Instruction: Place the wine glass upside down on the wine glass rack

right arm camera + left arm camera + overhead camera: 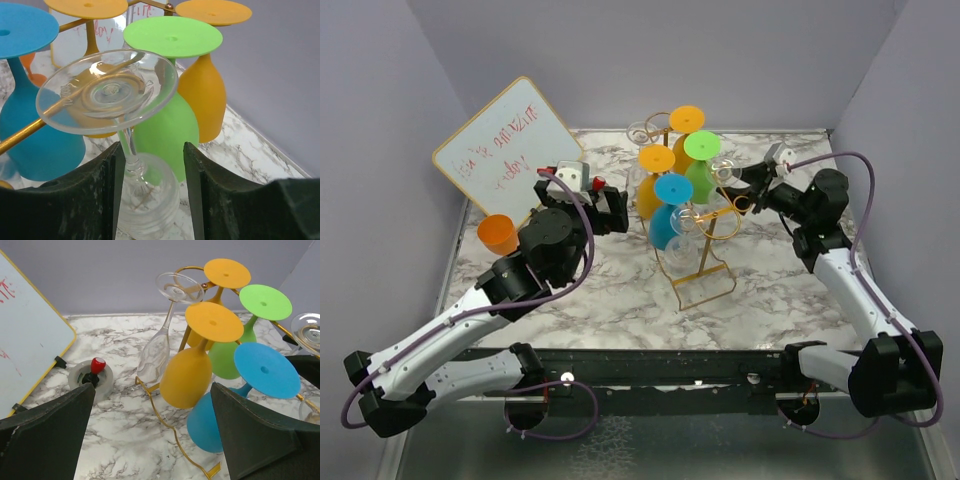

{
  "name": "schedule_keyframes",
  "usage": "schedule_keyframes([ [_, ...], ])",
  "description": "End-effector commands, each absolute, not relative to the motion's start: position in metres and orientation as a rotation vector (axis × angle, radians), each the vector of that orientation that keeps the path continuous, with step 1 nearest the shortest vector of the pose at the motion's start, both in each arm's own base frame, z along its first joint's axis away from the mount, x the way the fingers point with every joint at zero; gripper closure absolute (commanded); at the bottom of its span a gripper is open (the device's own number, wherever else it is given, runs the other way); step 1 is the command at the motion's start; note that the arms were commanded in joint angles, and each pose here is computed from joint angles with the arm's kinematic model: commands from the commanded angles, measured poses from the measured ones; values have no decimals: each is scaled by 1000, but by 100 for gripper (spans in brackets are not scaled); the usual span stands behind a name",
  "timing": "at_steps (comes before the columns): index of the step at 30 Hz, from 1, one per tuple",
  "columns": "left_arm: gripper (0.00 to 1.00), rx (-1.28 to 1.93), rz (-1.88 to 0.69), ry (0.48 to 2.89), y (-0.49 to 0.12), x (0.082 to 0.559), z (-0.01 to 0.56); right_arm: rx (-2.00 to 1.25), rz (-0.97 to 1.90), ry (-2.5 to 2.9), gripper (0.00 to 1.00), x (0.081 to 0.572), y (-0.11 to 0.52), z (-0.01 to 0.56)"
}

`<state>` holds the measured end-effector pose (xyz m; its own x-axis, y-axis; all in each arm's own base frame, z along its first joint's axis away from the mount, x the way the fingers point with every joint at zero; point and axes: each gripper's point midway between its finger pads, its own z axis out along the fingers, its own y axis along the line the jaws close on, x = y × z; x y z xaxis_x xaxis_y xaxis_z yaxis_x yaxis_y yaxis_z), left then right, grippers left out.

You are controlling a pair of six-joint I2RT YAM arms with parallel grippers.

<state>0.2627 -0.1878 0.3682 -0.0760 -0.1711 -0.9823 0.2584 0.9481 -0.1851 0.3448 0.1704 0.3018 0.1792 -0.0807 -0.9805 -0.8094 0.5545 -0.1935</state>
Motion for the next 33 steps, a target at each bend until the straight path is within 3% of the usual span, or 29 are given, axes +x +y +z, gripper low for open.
schedule_keyframes([
  [1, 1, 83, -287, 1621, -186, 271, 377, -785, 555, 1305, 45, 343, 161, 309],
  [11, 1, 90, -259, 1661, -185, 291, 372, -584, 467, 1375, 44, 363, 137, 315],
  [22, 1, -4, -159, 1726, -146, 318, 360, -401, 366, 1383, 41, 366, 110, 315],
  [33, 1, -184, 153, 1819, -71, 318, 323, -257, 300, 1369, 41, 355, 87, 327],
])
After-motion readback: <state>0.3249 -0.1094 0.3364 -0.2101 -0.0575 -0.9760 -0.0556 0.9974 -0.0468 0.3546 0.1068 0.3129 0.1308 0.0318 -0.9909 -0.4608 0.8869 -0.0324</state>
